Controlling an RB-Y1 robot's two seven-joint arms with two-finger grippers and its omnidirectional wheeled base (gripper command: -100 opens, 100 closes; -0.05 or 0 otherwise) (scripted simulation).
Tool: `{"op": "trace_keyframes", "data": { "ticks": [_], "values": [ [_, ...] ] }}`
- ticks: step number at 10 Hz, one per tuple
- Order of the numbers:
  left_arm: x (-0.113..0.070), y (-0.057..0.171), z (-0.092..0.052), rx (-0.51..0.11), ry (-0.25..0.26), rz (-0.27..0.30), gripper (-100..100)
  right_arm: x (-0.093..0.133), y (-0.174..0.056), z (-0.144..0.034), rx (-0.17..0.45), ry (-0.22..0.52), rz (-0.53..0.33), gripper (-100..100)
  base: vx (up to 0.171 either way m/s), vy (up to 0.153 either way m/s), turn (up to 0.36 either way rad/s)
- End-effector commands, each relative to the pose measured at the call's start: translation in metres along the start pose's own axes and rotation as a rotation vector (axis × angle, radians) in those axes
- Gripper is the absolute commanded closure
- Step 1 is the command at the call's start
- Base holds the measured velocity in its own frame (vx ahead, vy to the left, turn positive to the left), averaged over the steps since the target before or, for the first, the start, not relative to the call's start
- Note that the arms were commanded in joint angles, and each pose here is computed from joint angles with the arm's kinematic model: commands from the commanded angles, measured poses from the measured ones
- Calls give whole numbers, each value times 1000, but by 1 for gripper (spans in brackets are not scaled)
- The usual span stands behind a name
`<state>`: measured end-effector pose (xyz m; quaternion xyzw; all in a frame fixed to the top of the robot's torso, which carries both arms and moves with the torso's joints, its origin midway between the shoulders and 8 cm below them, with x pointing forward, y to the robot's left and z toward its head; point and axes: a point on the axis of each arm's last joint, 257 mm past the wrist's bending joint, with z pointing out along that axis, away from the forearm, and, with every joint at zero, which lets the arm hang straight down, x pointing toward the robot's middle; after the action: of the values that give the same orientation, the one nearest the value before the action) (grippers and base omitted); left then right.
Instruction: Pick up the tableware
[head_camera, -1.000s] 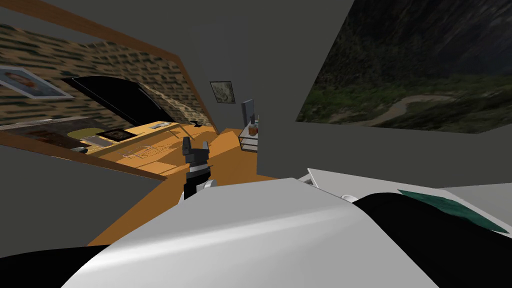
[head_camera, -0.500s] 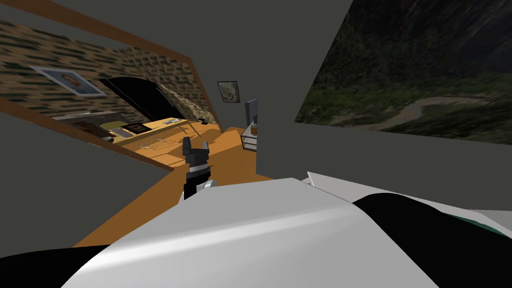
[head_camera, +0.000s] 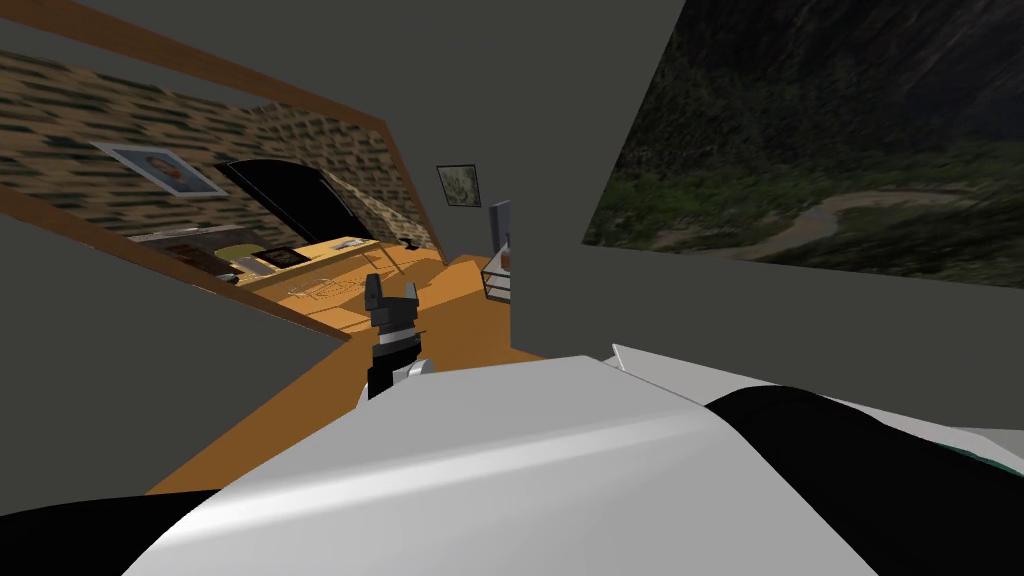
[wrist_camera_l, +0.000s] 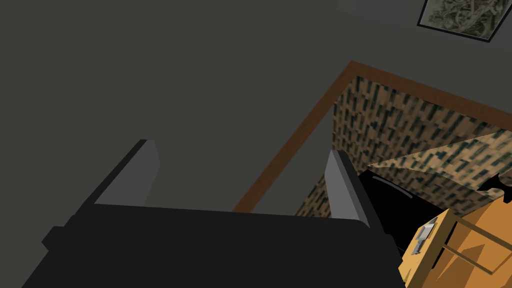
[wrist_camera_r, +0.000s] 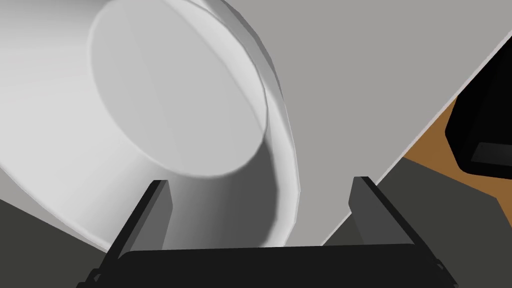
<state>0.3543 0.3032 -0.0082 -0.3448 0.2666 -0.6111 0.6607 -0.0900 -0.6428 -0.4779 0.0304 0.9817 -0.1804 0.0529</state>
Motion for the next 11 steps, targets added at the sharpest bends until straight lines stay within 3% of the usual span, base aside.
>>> {"op": "trace_keyframes", "data": {
  "ticks": [1, 3, 4, 8, 9, 10, 11],
  "values": [
    [0, 0, 0, 0, 0, 0, 0, 7, 8, 6, -1, 6, 7, -100, 0, -76, 55],
    [0, 0, 0, 0, 0, 0, 0, 10, 12, 7, -2, 7, 10, -100, -1, -47, 40],
    [0, 0, 0, 0, 0, 0, 0, 10, 12, 7, -2, 7, 9, 100, 0, -6, -1],
    [0, 0, 0, 0, 0, 0, 0, 10, 13, 7, -4, 8, 8, 100, 0, 0, 0],
    [0, 0, 0, 0, 0, 0, 0, 10, 13, 8, -5, 7, 9, 0, 0, 0, 0],
    [0, 0, 0, 0, 0, 0, 0, 3, 3, 2, 0, 2, 2, 100, 2, 51, -89],
    [0, 0, 0, 0, 0, 0, 0, 1, 0, 0, 0, 0, -1, 100, -4, 76, -70]
  ]
}}
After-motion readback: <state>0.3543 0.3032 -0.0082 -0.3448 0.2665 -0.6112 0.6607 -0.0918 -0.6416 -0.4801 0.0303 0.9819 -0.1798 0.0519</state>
